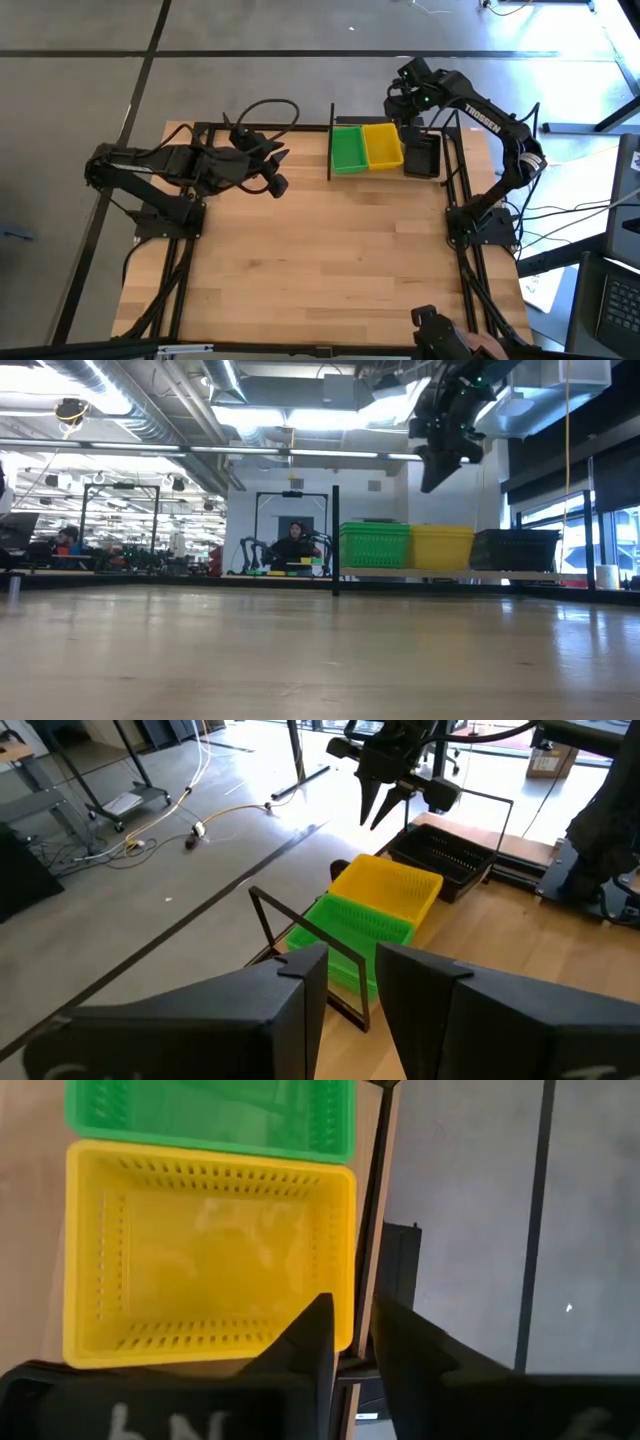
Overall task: Stack baskets on shelf by color
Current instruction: Return to Home Position
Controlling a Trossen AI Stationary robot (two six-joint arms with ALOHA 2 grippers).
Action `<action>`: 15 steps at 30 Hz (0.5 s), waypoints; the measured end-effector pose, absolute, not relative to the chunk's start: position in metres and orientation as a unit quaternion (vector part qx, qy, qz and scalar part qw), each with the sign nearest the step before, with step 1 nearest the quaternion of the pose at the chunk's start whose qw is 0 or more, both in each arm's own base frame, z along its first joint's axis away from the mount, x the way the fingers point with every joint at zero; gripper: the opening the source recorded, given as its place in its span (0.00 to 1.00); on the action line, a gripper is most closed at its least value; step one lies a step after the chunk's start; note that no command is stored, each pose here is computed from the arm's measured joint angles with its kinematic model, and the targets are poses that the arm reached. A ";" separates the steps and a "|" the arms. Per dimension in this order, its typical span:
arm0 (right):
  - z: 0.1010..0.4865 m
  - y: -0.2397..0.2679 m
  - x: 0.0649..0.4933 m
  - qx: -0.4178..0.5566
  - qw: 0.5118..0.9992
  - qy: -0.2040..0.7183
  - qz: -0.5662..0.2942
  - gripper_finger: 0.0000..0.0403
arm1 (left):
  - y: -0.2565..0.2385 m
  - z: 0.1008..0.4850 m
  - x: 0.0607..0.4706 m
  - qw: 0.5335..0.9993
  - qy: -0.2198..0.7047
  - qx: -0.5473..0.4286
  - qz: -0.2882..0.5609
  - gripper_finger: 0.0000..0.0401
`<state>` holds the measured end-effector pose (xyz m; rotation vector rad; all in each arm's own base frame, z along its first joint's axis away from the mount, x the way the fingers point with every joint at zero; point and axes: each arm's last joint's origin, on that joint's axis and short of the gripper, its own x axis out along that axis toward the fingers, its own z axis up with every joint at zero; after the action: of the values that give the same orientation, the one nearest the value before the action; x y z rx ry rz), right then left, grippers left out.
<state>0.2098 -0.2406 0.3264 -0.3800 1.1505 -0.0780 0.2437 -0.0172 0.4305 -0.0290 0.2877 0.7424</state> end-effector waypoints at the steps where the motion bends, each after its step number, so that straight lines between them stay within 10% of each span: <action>1: 0.327 -0.241 0.210 -0.180 0.822 0.539 -0.037 0.18 | -0.017 0.430 0.244 0.922 0.140 -0.014 0.361 0.20; 15: 0.362 -0.192 0.213 -0.148 0.843 0.507 -0.104 0.03 | -0.021 0.423 0.240 0.917 0.182 0.015 0.354 0.20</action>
<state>0.2132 -0.1923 0.3621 -0.3136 1.0709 -0.2191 0.2397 -0.0208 0.4230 0.0299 0.3740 0.7281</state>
